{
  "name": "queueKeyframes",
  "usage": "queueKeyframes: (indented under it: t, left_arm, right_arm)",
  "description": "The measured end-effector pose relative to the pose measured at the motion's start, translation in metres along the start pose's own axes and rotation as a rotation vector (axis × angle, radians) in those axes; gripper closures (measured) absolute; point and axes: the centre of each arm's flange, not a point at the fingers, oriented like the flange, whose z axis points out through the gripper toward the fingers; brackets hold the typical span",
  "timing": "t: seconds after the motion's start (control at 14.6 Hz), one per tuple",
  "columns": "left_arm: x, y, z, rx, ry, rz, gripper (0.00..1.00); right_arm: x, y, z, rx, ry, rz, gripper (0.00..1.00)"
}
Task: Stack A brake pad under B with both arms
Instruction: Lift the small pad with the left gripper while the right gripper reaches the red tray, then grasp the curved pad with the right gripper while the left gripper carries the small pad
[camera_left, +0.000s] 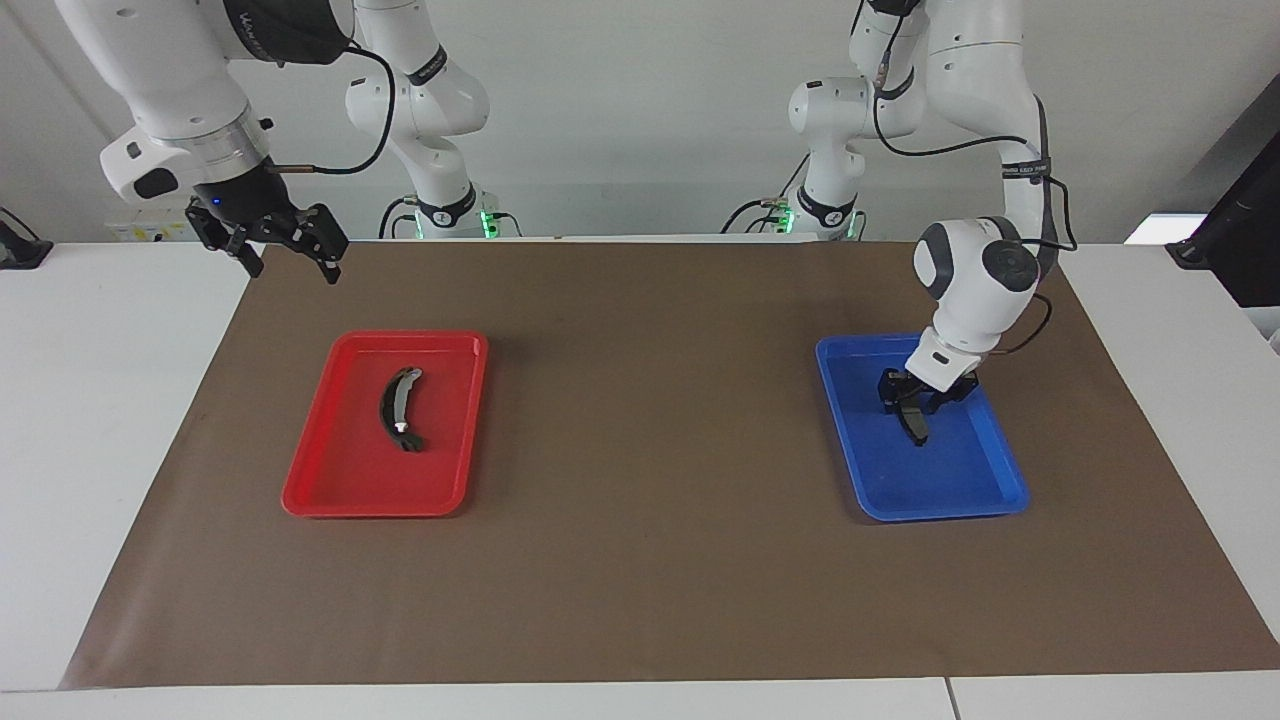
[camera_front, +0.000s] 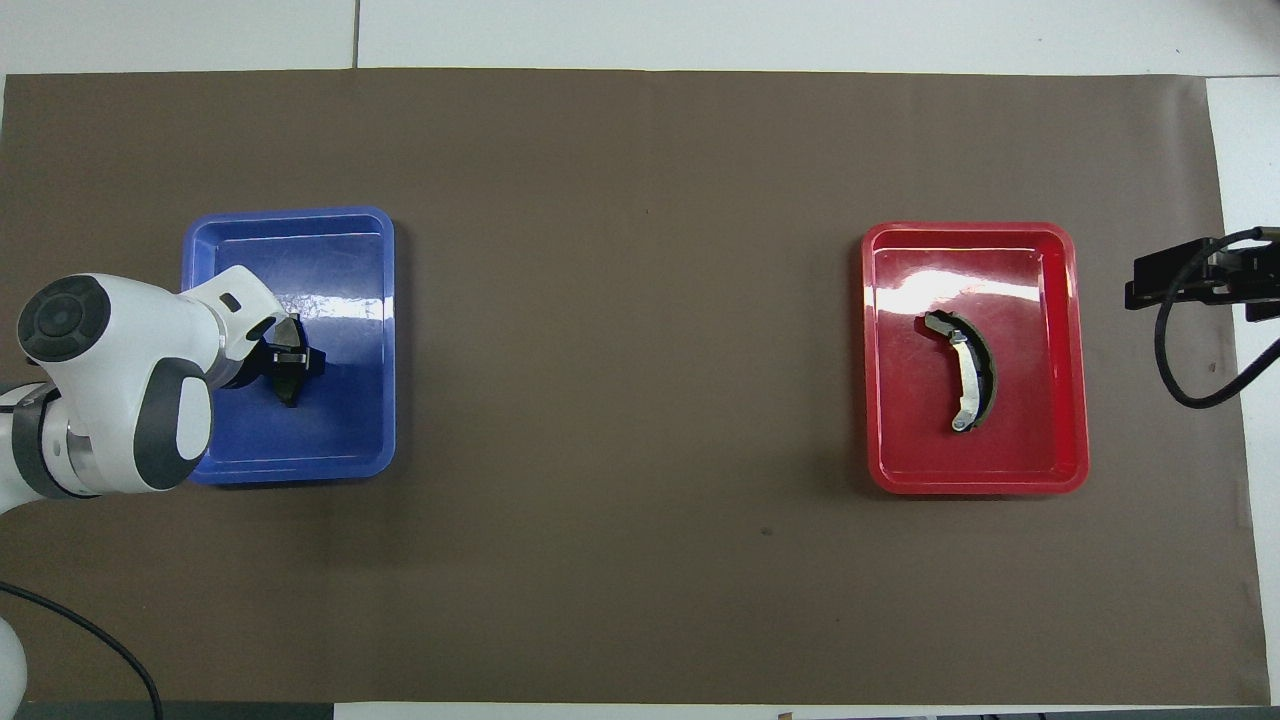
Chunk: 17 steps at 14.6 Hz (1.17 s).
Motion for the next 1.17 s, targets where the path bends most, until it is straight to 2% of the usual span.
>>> queueKeyframes:
  t: [0.07, 0.21, 0.27, 0.55, 0.75, 0.96, 1.17]
  left_arm:
    - [0.000, 0.000, -0.001, 0.000, 0.003, 0.000, 0.32]
    - [0.002, -0.001, -0.005, 0.001, 0.010, -0.001, 0.55]
    - [0.002, -0.002, -0.008, 0.001, 0.015, -0.003, 0.60]
    - [0.004, -0.003, -0.013, 0.001, 0.011, -0.005, 0.60]
    - [0.012, -0.001, -0.043, -0.002, -0.019, 0.000, 0.60]
    - [0.015, 0.020, -0.079, -0.005, -0.030, 0.021, 0.60]
    - [0.013, 0.082, -0.088, 0.012, -0.025, 0.031, 0.60]
  right_arm:
    - [0.000, 0.000, 0.000, 0.000, 0.000, 0.000, 0.00]
    - [0.000, 0.000, 0.000, 0.000, 0.000, 0.000, 0.00]
    - [0.000, 0.000, 0.000, 0.000, 0.000, 0.000, 0.00]
    - [0.000, 0.000, 0.002, 0.001, -0.002, 0.000, 0.00]
    - [-0.003, 0.000, 0.025, 0.006, 0.014, 0.000, 0.00]
    - [-0.016, -0.001, 0.083, 0.017, 0.051, -0.005, 0.00]
    - [-0.030, -0.004, 0.148, 0.013, 0.016, -0.062, 0.00]
